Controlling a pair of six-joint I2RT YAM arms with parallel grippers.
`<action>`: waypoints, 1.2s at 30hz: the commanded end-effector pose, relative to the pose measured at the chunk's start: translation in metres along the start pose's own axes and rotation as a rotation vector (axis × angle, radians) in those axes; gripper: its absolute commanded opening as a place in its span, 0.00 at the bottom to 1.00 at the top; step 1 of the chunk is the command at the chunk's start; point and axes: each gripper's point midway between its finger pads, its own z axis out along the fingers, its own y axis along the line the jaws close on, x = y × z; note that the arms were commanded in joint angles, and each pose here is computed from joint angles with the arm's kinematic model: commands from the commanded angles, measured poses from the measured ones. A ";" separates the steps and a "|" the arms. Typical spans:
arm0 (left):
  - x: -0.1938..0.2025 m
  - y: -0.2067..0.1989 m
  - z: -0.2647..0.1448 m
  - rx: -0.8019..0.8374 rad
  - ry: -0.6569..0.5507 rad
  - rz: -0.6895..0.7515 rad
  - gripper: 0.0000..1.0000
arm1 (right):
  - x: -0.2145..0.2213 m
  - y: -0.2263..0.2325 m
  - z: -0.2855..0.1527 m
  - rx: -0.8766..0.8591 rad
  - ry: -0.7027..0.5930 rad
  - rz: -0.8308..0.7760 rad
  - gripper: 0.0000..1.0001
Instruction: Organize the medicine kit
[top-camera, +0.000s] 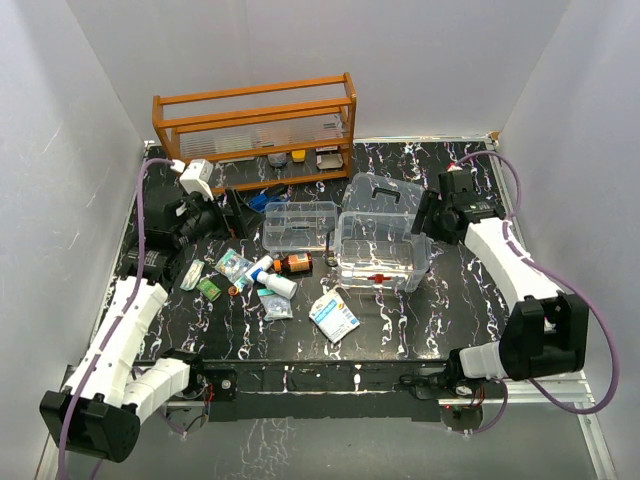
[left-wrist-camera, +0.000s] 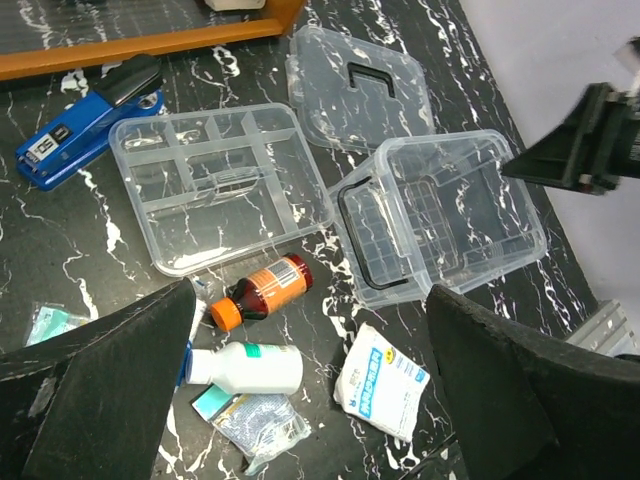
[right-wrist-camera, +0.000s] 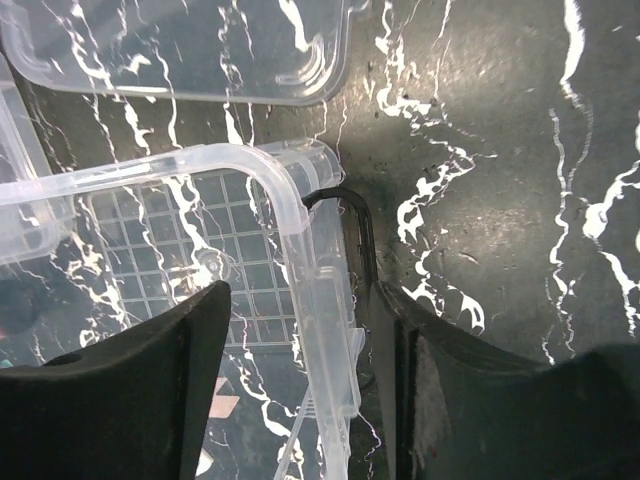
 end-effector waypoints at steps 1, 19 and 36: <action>0.011 0.017 0.003 -0.086 0.020 -0.042 0.99 | -0.045 0.006 -0.048 0.005 -0.178 0.026 0.58; 0.063 0.096 0.005 -0.531 0.130 -0.316 0.91 | 0.016 0.242 -0.127 -0.616 -0.226 -0.410 0.59; 0.004 0.110 -0.037 -0.693 -0.112 -0.241 0.95 | 0.185 0.330 -0.018 -0.565 0.070 -0.763 0.54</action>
